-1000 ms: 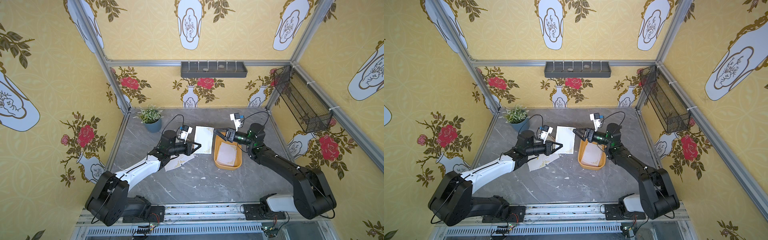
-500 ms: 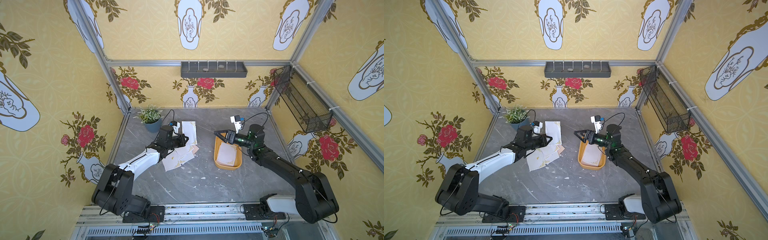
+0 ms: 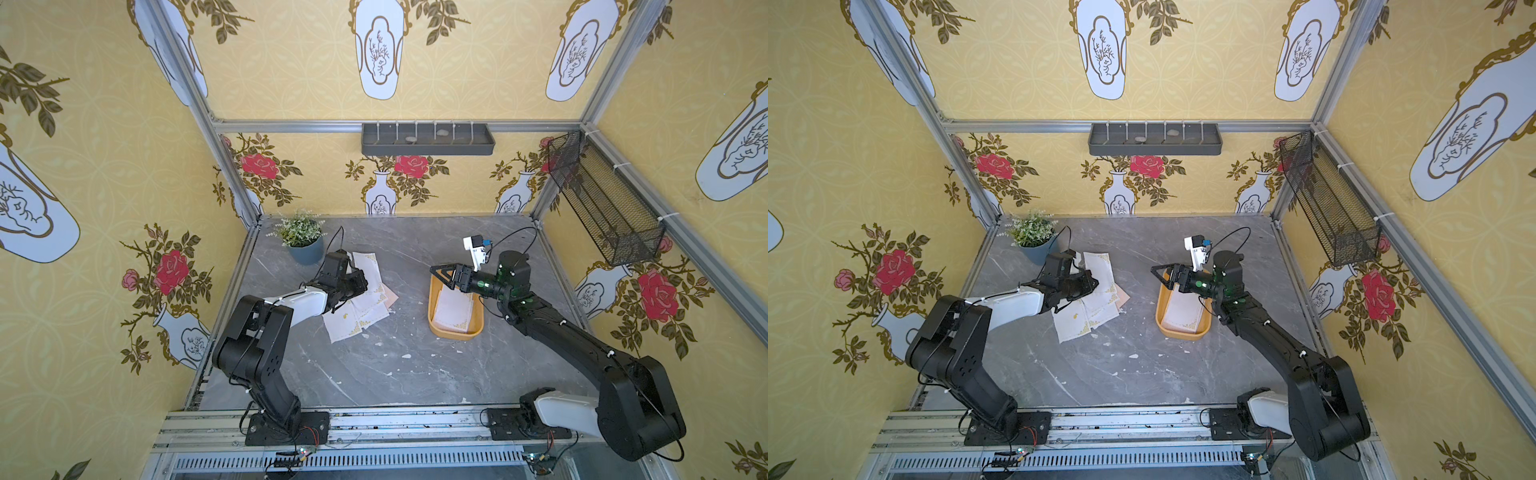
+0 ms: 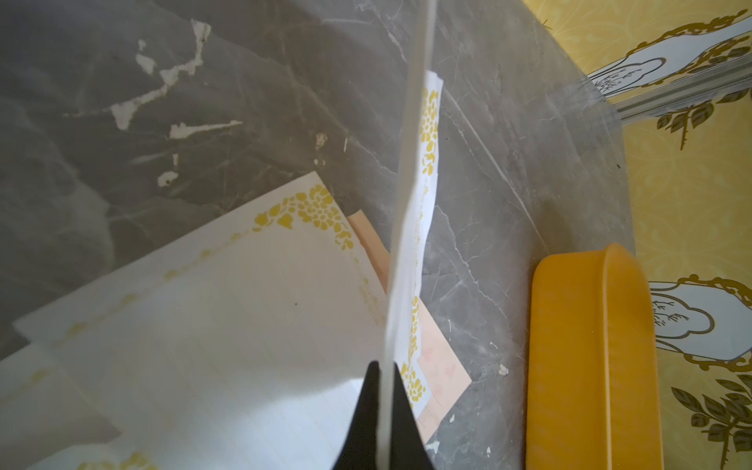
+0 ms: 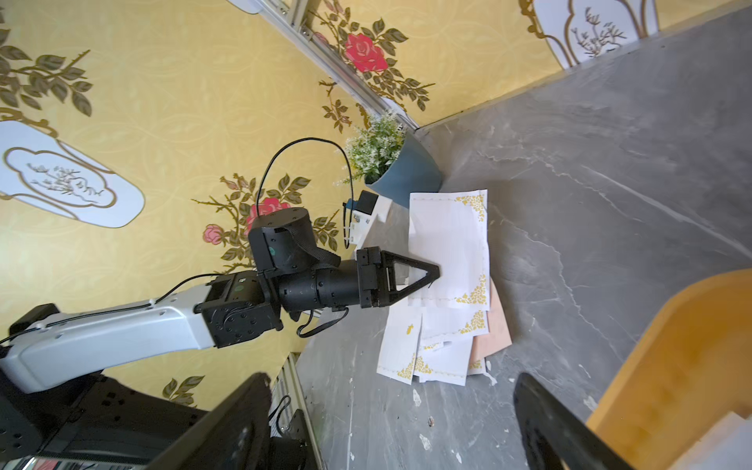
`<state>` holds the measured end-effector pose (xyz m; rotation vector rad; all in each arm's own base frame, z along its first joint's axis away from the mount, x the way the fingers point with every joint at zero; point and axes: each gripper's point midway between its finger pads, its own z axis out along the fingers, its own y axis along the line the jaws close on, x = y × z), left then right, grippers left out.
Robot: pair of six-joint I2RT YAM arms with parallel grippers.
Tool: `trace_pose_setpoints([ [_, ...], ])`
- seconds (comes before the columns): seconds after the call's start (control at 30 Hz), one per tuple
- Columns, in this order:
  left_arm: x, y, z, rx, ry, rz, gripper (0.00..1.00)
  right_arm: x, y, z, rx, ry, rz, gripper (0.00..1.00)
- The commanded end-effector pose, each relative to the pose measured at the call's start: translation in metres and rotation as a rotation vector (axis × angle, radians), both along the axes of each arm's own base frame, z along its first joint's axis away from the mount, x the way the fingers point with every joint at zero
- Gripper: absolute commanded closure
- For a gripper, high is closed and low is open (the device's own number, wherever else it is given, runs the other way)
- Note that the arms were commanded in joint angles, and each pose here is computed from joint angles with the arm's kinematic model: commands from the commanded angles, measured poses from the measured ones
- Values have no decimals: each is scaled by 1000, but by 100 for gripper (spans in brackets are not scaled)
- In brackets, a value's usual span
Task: Take out the stationery paper from the storage box
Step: Place the stationery paper at the center of the board.
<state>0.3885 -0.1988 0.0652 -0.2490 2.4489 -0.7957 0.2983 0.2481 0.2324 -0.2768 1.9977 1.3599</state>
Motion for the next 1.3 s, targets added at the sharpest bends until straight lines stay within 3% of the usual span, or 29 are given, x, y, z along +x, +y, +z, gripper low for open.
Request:
trace_pose_setpoints([
  [0.0,1,6,-6,5,10,44,75,13,-16,-13,-110,3,-136,7],
  [0.07,-1,13,-8,38,14,71,49,15,-21,-22,-165,28,-169,7],
  [0.13,-2,23,-8,86,15,98,37,14,-19,-27,-211,31,-167,7],
  [0.17,-3,28,-6,115,15,110,35,13,-18,-33,-247,40,-176,7],
  [0.33,-10,57,12,251,-13,179,32,10,-10,-64,-460,88,-238,8],
  [0.47,-19,71,43,360,-91,215,31,12,-33,-103,-710,210,-430,9],
  [0.57,-28,61,66,379,-170,187,31,10,-57,-126,-836,310,-562,10],
  [0.7,-33,62,77,357,-213,196,30,9,-63,-146,-860,392,-610,10],
  [0.97,-36,65,61,385,-175,191,30,13,-72,-179,-865,519,-642,10],
  [1.27,-33,61,55,378,-156,184,30,19,-86,-196,-854,561,-676,9],
])
